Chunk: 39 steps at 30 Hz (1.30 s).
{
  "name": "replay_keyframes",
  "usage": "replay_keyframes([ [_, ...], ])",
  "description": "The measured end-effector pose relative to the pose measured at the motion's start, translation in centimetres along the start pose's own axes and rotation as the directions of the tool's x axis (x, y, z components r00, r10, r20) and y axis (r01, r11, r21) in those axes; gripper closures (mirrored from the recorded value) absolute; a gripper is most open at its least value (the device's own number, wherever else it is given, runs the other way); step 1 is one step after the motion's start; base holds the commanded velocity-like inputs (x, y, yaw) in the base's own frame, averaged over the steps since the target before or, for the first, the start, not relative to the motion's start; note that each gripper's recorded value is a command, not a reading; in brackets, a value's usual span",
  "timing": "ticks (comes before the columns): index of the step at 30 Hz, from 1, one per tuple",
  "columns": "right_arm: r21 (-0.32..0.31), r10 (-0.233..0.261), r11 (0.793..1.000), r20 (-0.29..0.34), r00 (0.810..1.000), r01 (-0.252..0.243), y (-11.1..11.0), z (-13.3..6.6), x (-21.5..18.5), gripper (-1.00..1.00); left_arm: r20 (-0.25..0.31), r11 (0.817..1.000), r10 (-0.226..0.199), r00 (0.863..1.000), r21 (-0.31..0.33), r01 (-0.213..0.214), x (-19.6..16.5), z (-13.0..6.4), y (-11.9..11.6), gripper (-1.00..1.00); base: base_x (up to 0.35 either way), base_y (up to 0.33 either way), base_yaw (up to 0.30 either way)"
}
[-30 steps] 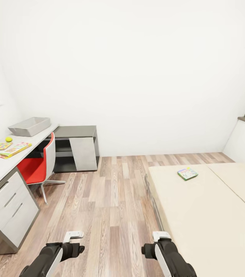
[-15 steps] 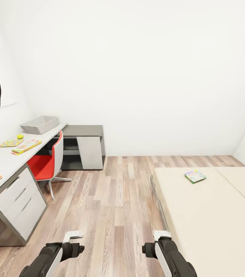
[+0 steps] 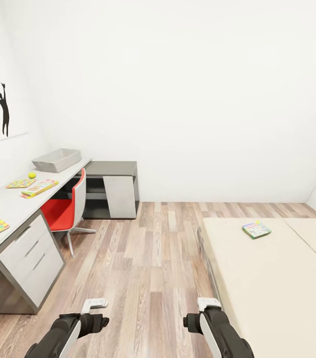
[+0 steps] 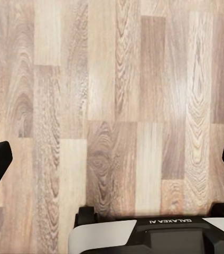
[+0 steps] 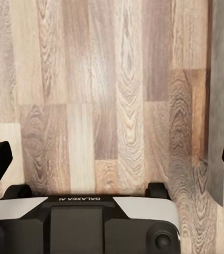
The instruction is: Put all the toys in the child's room - the three board games (two on the bed and one on the table), the two jigsaw puzzles on the table, and the tennis ball on the table - inside the toy box on the table in the child's room.
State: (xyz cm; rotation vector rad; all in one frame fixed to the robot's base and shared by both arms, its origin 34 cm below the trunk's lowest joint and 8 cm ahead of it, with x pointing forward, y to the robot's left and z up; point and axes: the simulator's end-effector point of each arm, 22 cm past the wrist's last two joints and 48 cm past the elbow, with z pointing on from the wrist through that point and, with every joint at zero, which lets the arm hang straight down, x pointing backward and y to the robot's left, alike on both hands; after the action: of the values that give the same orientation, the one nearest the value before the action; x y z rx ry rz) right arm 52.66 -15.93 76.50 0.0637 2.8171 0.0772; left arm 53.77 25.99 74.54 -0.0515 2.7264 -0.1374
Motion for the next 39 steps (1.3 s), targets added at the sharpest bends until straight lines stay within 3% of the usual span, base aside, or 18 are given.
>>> replay_keyframes([
  [39, 0.0, -0.002, 1.0, 0.006, 1.0, 0.002, 0.06, 0.0, -0.12, -1.0, 0.001, 1.0, -0.001, 1.0, 0.005, 0.001, 0.0, 0.03, -0.33, -1.0, 0.0, -0.065, 0.0],
])
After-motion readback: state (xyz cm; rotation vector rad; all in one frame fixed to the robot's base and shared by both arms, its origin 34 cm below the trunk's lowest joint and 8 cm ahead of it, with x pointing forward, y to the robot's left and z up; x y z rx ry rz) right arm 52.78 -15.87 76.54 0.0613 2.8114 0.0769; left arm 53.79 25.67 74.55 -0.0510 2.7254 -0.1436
